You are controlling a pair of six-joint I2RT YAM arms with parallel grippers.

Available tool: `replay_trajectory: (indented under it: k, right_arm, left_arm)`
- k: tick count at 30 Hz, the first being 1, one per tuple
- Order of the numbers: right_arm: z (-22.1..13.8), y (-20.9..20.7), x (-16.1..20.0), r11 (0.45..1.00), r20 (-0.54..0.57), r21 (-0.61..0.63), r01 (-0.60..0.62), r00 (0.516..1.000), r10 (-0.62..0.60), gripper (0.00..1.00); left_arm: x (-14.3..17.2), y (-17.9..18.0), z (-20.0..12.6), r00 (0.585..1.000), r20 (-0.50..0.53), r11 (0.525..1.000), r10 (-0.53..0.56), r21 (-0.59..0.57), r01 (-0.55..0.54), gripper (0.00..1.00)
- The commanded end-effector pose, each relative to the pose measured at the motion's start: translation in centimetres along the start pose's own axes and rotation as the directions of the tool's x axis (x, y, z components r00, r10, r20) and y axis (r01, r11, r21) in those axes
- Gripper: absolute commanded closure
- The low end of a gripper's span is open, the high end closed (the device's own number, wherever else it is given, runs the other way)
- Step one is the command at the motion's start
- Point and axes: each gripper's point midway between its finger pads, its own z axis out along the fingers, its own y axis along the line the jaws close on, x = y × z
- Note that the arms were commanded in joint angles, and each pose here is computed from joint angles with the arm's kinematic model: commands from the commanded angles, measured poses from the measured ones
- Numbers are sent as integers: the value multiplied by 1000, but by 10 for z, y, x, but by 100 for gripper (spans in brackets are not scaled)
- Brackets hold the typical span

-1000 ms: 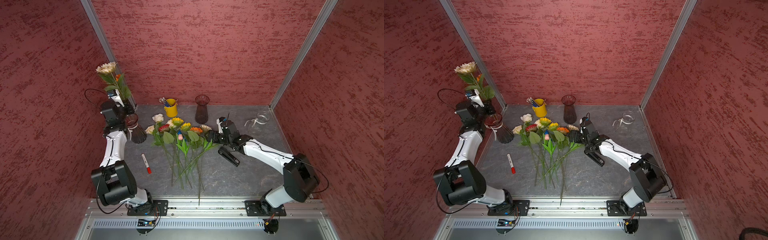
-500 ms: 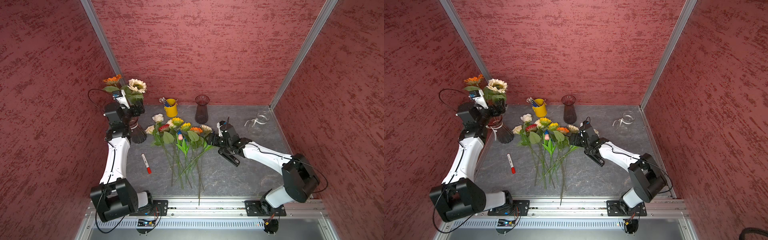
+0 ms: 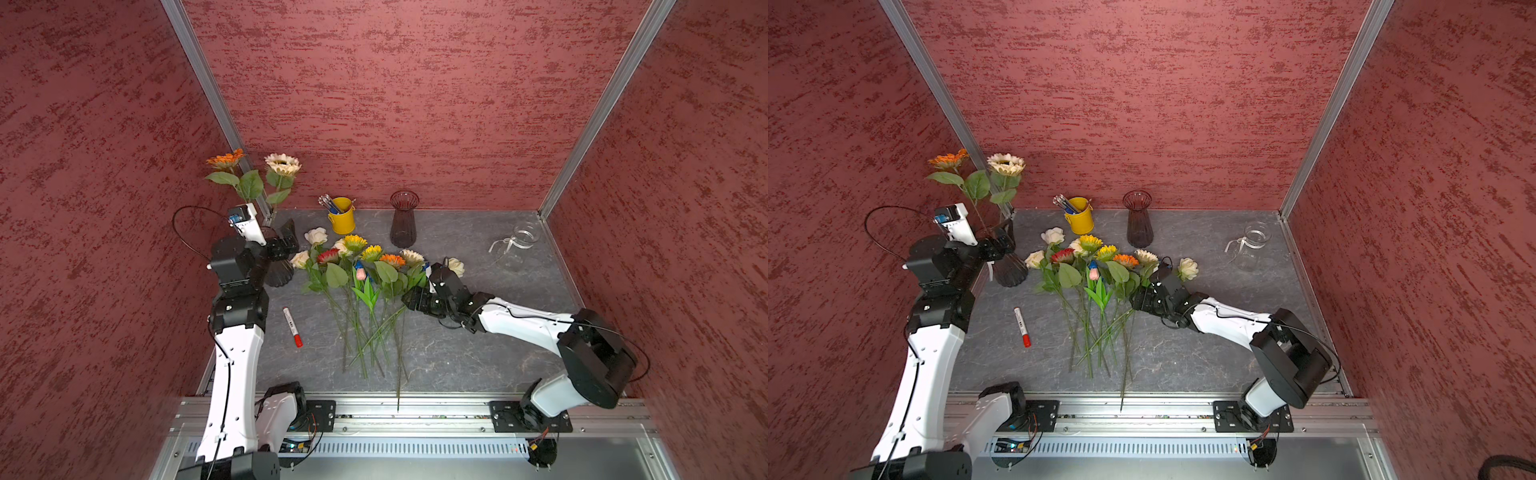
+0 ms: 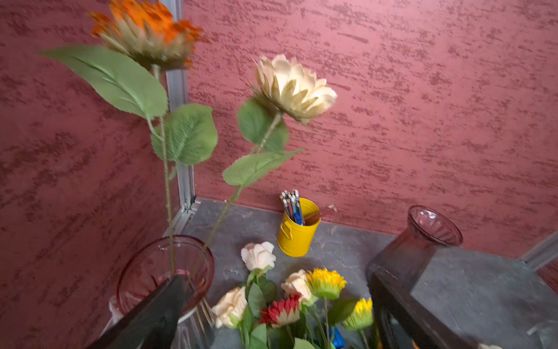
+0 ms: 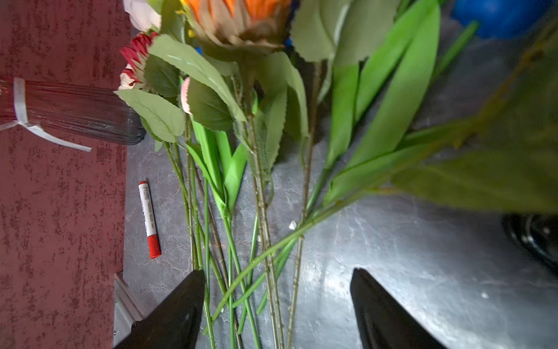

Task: Arrange the flowers in different vases according to their variety
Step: Pick up the flower at the center of the board.

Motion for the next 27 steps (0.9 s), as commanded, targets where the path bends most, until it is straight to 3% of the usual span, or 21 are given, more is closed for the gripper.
replay_trajectory:
  k: [1, 4, 14, 27]
  right_arm:
    - [9, 6, -5, 995, 39, -58, -82, 996, 85, 28]
    - [18, 7, -5, 991, 39, -85, -102, 994, 105, 36]
    - [36, -2, -13, 988, 85, -77, -133, 987, 140, 46]
    - [45, -9, -24, 994, 134, -31, -108, 985, 111, 64]
  left_arm:
    - [27, -4, -10, 997, -72, 999, -33, -15, 32, 0]
    - [45, -12, -14, 992, -113, 998, -56, -7, 55, 0]
    - [104, -51, -17, 967, -235, 991, -97, 61, 115, 0]
    - [179, -93, -18, 924, -374, 986, -78, 107, 126, 0]
